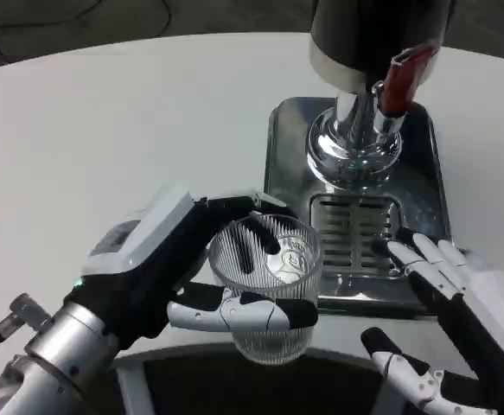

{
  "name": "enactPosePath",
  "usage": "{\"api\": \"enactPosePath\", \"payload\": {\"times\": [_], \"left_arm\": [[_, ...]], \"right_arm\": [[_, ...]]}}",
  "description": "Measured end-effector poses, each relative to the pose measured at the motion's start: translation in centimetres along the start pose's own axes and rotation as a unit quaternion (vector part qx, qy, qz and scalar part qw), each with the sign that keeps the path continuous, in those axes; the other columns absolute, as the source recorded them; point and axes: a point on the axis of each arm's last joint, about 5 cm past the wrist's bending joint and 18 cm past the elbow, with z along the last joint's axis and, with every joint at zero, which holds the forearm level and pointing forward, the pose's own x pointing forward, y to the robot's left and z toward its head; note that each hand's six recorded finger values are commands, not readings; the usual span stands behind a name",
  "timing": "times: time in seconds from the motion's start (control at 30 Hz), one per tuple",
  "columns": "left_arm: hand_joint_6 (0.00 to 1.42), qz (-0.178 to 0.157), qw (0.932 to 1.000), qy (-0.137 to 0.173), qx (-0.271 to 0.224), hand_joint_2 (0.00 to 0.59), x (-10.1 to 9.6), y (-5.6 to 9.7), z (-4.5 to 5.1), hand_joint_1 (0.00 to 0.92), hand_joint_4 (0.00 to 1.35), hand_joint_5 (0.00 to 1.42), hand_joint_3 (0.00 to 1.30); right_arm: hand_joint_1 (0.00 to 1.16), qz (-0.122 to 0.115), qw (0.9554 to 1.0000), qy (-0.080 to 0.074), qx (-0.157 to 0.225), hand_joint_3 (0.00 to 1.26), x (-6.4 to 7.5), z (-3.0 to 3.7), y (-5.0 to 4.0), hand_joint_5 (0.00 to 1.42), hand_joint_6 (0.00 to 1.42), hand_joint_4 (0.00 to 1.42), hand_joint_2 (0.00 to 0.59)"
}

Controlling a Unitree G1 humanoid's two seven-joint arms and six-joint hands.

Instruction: Grasp the cup under the faucet to collect the drink, then remove the cup.

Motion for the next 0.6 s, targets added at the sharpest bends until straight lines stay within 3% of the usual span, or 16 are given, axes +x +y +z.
{"api": "enactPosePath", "payload": {"times": [0.37,0.6], "left_arm": [[1.42,0.015,0.9996,0.001,0.023,0.115,3.9,-0.3,-1.05,0.500,1.26,1.42,1.04],[1.42,0.029,0.9982,-0.009,0.052,0.118,6.1,0.0,-1.15,0.504,1.26,1.42,1.04]], "right_arm": [[0.24,-0.021,0.9985,0.050,0.011,0.09,-1.2,-1.49,-0.98,0.00,0.00,0.00,0.420],[0.24,-0.027,0.9978,0.058,0.019,0.08,-1.6,-1.84,-1.19,0.00,0.00,0.00,0.420]]}}
